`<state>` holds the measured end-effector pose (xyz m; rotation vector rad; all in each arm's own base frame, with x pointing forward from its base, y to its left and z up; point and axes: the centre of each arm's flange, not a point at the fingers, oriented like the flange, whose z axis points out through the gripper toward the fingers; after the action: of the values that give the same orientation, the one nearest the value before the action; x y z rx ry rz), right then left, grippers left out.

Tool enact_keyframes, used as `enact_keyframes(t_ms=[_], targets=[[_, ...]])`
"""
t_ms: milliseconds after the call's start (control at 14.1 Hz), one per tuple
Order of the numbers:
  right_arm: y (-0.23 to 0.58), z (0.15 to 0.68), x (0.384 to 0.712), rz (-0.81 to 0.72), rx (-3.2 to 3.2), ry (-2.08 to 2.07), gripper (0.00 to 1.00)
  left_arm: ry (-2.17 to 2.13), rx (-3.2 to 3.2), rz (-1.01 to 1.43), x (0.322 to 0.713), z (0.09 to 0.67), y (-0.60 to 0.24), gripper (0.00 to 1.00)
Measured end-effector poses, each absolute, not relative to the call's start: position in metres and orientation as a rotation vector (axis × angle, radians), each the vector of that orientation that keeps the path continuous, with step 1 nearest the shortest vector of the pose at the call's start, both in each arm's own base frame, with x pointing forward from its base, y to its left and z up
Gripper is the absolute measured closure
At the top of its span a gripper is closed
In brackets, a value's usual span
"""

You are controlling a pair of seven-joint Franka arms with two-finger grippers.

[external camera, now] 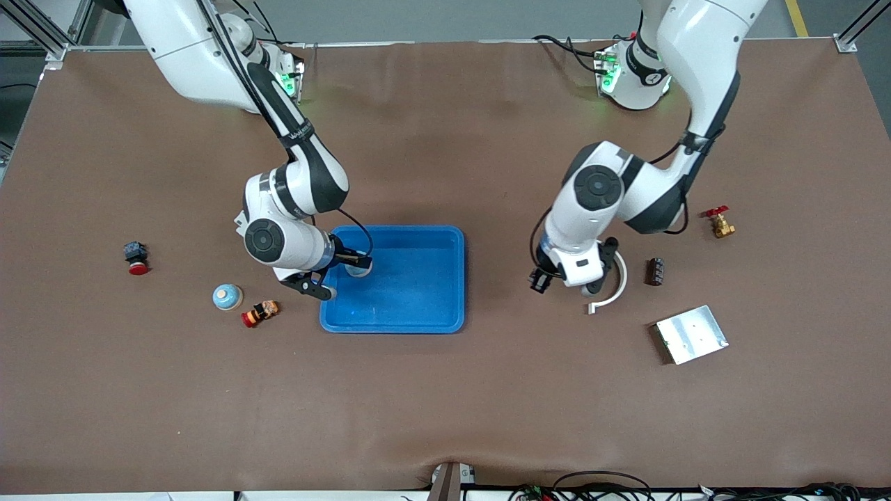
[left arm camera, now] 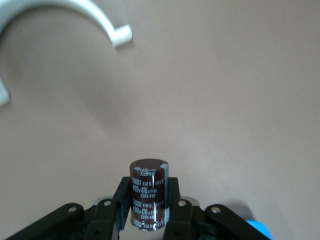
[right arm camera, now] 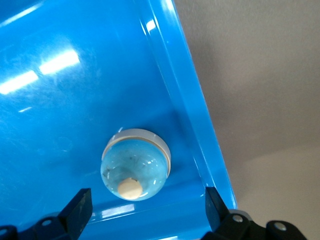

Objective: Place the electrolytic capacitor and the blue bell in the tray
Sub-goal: 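Carry the bell and capacitor toward the blue tray with both grippers, then lower the bell and capacitor into the blue tray with both grippers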

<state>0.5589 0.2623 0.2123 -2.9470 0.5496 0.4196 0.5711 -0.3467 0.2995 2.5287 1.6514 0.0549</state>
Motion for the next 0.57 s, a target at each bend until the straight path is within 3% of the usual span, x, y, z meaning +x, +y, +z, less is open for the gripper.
enact_keyframes(t_ms=[284, 567], targets=[[0.199, 0.236, 0.587, 0.472, -2.988, 0.546, 0.00, 1.858, 2.406, 0.001, 0.585, 0.310, -0.397, 0.67], [0.104, 0.262, 0.609, 0.424, -3.098, 0.238, 0.00, 1.986, 2.299, 0.039, 0.587, 0.292, -0.438, 0.67]])
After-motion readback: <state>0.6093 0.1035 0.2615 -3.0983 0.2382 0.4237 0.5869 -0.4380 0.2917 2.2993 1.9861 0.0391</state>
